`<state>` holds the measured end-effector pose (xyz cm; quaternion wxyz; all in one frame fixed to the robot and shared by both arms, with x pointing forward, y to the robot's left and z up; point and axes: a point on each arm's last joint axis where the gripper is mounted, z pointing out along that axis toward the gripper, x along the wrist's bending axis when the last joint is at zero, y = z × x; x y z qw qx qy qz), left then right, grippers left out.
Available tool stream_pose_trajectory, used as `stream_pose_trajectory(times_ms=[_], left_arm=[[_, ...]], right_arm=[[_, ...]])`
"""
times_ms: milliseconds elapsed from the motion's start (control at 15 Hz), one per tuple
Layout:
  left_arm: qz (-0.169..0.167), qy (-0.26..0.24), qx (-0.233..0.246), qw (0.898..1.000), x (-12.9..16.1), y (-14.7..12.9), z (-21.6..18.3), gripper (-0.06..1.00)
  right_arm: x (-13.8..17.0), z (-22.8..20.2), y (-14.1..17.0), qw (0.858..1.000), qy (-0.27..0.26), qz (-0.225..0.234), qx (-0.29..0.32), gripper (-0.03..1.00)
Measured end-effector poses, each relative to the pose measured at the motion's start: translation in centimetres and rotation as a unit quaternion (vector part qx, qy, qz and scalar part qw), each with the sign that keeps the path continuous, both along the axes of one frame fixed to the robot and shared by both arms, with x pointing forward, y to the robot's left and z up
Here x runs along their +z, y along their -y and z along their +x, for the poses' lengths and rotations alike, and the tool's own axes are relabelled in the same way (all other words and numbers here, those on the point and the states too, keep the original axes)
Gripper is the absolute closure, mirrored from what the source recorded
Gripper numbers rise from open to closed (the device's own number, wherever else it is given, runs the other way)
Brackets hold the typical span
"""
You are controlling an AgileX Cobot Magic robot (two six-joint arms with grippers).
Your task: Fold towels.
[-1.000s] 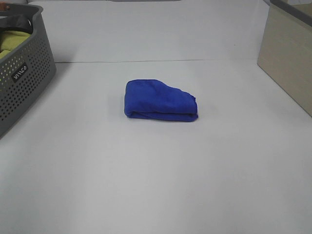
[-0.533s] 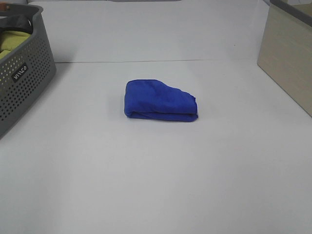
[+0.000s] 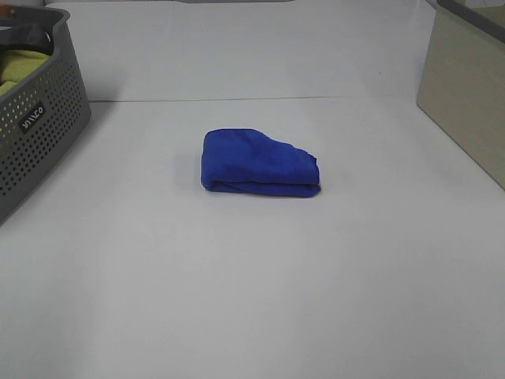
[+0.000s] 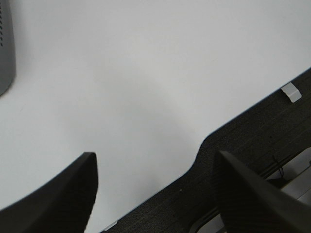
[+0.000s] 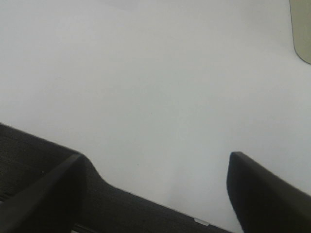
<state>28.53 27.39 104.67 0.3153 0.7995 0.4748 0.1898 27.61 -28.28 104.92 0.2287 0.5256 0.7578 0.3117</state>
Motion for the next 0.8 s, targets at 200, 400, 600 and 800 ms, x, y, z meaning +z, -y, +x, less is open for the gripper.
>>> stream_pose_trajectory(times_ms=[200,400,600,800], left_arm=[[0.005,0.004,-0.007,1.0,0.01,0.01,0.0,0.3],[0.016,0.009,-0.021,1.0,0.01,0.02,0.0,0.3],[0.019,0.011,-0.026,0.999,0.01,0.03,0.0,0.3],[0.019,0.011,-0.026,0.999,0.01,0.03,0.0,0.3]], right_arm=[[0.0,0.0,0.0,1.0,0.0,0.0,0.0,0.21],[0.0,0.0,0.0,1.0,0.0,0.0,0.0,0.21],[0.0,0.0,0.0,1.0,0.0,0.0,0.0,0.21],[0.0,0.0,0.01,1.0,0.0,0.0,-0.001,0.21]])
